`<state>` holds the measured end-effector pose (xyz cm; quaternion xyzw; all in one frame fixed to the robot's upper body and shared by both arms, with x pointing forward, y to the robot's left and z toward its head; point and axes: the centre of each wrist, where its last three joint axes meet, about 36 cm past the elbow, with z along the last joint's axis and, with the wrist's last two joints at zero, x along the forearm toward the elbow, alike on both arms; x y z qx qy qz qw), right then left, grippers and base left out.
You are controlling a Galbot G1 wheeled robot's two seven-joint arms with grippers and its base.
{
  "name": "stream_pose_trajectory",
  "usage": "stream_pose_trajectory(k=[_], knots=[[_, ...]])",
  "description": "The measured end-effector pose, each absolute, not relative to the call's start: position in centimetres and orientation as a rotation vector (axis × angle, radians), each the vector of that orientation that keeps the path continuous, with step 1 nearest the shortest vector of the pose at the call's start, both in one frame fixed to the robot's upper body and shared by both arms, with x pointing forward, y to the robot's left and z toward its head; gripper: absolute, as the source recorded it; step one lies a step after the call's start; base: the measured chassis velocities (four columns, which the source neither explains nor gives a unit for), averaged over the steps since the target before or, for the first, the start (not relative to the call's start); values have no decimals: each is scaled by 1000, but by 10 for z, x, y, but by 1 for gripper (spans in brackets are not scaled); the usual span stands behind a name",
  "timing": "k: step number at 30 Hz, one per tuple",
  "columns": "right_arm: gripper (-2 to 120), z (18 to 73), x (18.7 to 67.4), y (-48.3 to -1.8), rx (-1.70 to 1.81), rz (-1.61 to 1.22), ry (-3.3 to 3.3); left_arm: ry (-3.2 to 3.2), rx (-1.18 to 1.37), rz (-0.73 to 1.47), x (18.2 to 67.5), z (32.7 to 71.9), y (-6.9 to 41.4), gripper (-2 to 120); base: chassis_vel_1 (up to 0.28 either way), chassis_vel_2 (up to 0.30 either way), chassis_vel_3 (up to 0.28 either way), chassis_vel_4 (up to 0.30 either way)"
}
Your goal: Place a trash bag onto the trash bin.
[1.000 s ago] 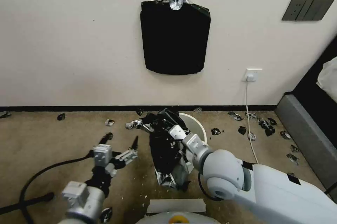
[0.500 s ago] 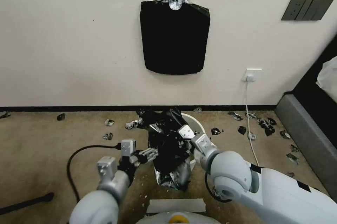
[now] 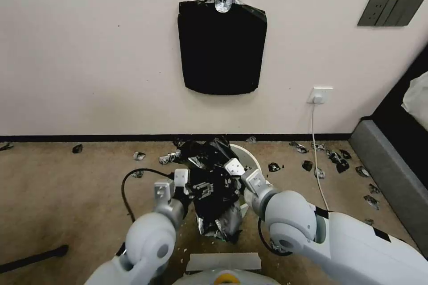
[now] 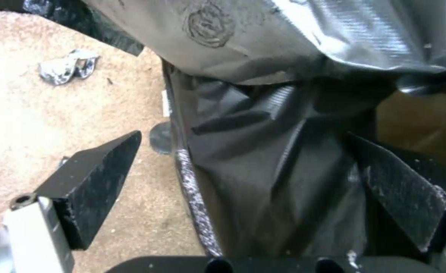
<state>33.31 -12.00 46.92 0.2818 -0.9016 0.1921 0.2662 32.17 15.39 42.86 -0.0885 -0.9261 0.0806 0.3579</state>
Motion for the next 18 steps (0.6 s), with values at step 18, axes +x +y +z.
stream_pose_trajectory(k=[18], knots=[[0, 465, 337, -117, 762, 525, -2428, -2290, -202, 190, 349, 419, 146, 75, 0, 0, 0, 0]])
